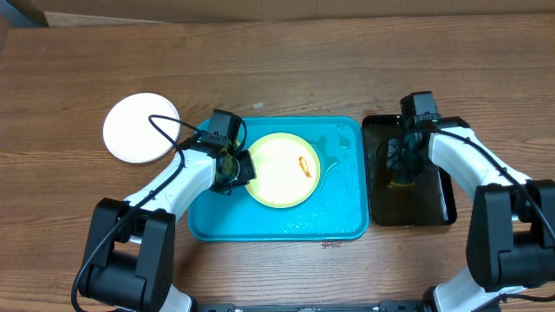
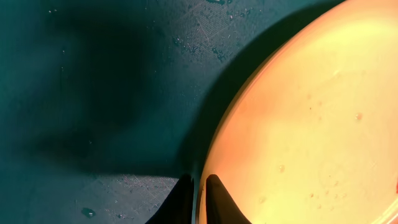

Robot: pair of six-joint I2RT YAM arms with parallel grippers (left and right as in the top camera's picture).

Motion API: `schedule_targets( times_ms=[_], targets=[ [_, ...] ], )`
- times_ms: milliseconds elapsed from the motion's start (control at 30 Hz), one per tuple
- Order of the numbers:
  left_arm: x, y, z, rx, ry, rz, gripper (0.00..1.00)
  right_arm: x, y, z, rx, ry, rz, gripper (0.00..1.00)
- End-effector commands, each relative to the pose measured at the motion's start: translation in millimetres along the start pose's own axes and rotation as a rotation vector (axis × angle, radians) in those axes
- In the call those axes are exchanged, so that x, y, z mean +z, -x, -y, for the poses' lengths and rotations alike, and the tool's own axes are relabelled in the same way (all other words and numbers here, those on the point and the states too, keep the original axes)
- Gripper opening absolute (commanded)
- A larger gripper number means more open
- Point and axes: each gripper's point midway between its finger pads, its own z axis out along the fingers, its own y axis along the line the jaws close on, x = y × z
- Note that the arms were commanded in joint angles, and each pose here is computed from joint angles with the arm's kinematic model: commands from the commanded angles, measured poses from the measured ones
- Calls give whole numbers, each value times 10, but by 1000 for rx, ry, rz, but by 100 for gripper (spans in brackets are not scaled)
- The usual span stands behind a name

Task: Clean dirty plates on tray and stack at the side
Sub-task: 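Grasp the green sponge with the right gripper and dip it in water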

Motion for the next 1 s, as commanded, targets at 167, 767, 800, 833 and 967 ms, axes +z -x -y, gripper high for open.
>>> schedule_targets(
  times_ms=[167, 767, 800, 833, 967],
  targets=[
    [52, -27, -17, 16, 16, -2, 11, 9, 56, -38, 7, 24, 20, 4],
    [51, 36, 22, 20, 0, 24, 18, -649, 282, 77, 19, -33, 108, 4],
    [51, 41, 25, 20, -1, 26, 18, -649, 281, 77, 19, -33, 108, 4],
    [51, 45, 28, 20, -2, 28, 16, -649, 284, 77, 19, -33, 109, 4],
    [51, 48, 29, 21, -3, 29, 6, -649, 284, 73, 19, -32, 109, 4]
  ],
)
